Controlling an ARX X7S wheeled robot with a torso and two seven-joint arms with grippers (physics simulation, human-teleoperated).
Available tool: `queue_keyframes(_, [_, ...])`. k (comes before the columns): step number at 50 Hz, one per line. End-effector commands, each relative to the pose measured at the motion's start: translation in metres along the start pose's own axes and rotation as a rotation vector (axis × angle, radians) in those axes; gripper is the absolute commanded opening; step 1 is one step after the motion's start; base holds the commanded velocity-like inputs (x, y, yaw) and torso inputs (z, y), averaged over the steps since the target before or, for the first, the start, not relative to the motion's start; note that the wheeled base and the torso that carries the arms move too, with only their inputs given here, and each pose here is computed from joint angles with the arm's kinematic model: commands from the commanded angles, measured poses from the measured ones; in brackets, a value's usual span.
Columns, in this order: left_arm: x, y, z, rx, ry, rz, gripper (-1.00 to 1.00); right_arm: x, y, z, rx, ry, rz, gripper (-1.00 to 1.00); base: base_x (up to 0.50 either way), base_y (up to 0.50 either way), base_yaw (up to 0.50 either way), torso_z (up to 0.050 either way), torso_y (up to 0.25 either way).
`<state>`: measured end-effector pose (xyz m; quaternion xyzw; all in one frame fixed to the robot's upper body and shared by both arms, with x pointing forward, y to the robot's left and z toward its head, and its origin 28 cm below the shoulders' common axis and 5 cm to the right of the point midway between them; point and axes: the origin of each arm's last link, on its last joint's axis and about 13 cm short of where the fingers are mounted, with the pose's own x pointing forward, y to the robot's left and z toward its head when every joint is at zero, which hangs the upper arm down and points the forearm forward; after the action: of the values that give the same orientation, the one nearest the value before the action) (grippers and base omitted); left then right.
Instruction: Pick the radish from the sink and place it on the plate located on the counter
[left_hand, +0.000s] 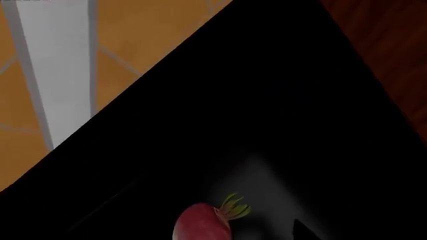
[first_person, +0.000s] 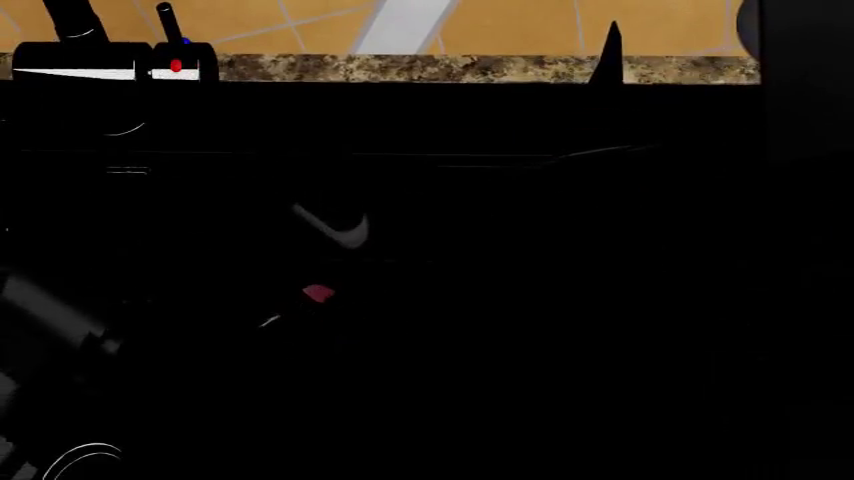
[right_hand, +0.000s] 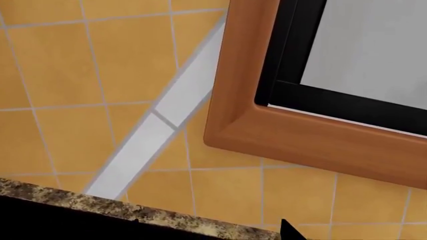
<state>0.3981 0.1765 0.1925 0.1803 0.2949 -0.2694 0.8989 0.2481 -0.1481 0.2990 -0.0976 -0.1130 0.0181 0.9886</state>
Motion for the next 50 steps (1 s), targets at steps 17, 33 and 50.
queue_keyframes(17, [0.022, 0.01, -0.018, -0.05, 0.04, -0.022, 1.0, 0.006, 0.003, -0.005, -0.019, 0.027, 0.006, 1.0, 0.0, 0.0, 0.0, 0.0, 0.0])
queue_keyframes(33, [0.021, 0.012, -0.02, -0.063, 0.06, -0.012, 1.0, 0.007, 0.005, -0.007, -0.033, 0.036, 0.015, 1.0, 0.0, 0.0, 0.0, 0.0, 0.0])
queue_keyframes(50, [0.022, 0.012, -0.022, -0.076, 0.055, -0.03, -1.0, 0.008, 0.006, -0.008, -0.041, 0.047, 0.022, 1.0, 0.0, 0.0, 0.0, 0.0, 0.0])
